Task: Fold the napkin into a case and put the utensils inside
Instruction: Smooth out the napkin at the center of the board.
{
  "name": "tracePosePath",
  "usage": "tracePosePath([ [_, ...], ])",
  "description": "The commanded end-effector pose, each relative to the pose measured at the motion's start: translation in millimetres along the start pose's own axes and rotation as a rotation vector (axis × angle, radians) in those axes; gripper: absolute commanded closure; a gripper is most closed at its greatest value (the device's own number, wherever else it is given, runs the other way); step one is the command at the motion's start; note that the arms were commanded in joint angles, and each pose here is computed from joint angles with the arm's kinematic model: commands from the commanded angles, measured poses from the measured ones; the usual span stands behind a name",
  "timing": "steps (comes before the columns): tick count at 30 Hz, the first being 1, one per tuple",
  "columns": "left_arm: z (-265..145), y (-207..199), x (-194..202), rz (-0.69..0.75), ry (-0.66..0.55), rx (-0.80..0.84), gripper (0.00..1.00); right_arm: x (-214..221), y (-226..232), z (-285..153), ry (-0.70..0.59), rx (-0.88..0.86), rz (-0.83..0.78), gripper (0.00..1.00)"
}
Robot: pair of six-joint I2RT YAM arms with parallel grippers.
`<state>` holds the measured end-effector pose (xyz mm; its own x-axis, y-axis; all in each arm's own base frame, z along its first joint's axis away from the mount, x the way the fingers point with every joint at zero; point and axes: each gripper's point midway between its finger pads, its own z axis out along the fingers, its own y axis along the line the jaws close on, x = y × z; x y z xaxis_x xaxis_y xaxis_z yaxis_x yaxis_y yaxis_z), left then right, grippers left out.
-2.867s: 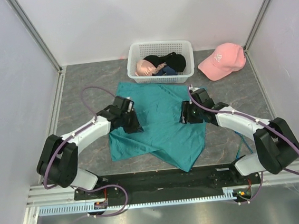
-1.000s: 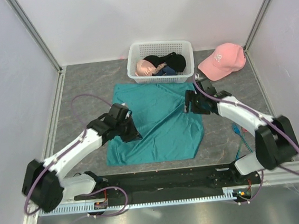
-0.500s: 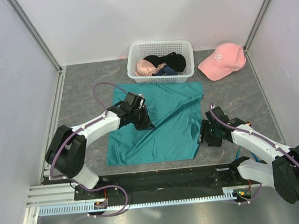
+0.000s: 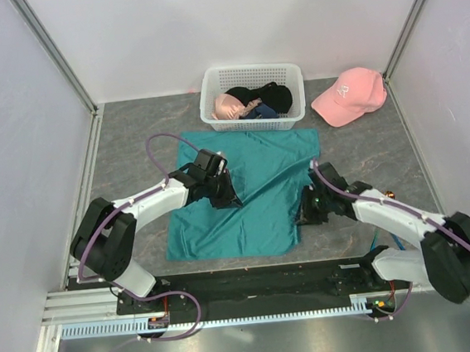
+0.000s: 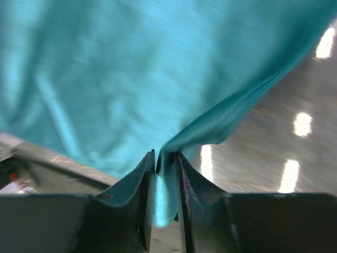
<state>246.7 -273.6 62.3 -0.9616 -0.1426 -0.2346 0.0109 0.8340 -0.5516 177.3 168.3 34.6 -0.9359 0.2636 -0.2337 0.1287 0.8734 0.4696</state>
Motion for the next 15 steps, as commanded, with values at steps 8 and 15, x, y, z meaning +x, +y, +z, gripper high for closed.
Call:
tracePosePath([
  [8, -12.3, -14.1, -8.4, 0.059, -0.050, 0.062, 0.98, -49.4, 74.8, 1.7, -0.020, -0.128, -0.134, 0.41],
  [15, -11.1, -32.3, -2.0, 0.098, -0.013, 0.145, 0.98, -40.6, 43.8, -0.6, -0.048, -0.046, -0.137, 0.35],
])
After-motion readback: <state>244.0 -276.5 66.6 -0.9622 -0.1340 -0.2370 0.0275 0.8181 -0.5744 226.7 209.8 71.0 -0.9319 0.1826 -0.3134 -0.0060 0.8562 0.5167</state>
